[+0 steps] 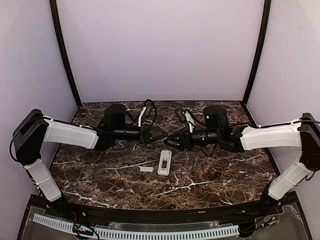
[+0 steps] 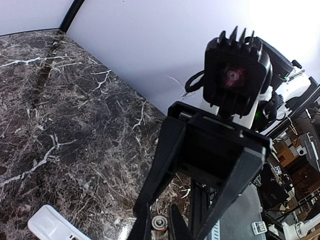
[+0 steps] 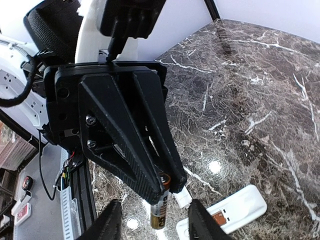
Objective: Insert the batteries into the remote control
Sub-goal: Pass from the right arm to the left
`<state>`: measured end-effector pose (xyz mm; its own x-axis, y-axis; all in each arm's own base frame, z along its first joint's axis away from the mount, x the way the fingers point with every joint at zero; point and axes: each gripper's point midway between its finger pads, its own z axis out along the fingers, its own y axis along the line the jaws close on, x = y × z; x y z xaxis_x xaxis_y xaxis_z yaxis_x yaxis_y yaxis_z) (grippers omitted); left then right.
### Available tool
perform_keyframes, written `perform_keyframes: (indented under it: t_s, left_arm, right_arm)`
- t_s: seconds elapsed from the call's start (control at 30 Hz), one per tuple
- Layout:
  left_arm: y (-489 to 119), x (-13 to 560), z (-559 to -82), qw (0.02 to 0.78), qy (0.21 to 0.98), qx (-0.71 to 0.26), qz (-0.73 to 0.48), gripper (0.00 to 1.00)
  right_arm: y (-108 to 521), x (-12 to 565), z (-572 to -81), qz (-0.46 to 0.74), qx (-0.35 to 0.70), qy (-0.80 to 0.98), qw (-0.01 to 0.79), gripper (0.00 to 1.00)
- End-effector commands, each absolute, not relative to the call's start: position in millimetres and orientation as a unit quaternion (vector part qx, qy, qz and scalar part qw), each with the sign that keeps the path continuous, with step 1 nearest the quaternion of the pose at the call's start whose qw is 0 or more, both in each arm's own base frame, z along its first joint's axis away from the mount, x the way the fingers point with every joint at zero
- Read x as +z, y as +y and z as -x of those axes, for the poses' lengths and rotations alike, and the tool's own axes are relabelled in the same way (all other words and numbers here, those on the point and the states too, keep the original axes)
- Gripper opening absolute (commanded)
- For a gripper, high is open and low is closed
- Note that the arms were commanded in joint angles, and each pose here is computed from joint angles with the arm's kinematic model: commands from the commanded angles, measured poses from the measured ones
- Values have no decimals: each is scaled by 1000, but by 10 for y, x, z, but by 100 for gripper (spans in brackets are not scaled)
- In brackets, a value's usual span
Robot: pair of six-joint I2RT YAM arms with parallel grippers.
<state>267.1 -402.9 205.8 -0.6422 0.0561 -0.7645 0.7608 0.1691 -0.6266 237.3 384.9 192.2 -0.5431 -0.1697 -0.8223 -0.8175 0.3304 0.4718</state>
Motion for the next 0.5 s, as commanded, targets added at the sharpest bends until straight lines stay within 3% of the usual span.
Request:
perform_keyframes:
  t_s: [0.0,0.17,0.47]
  left_arm:
    - [-3967,1970,-2782,309,725,-542,-292,0]
    - [-3888,1689,-2895,303,766,-481,-301,0]
    - [-3917,1300,-2923,273,803,-443,-291,0]
  right_arm:
    - [3687,1918,-2364,336,442,752,356,53]
    - [3417,1679,-2369,326,390,786,351,56]
    - [3311,1049,-2206,308,345,838,290,52]
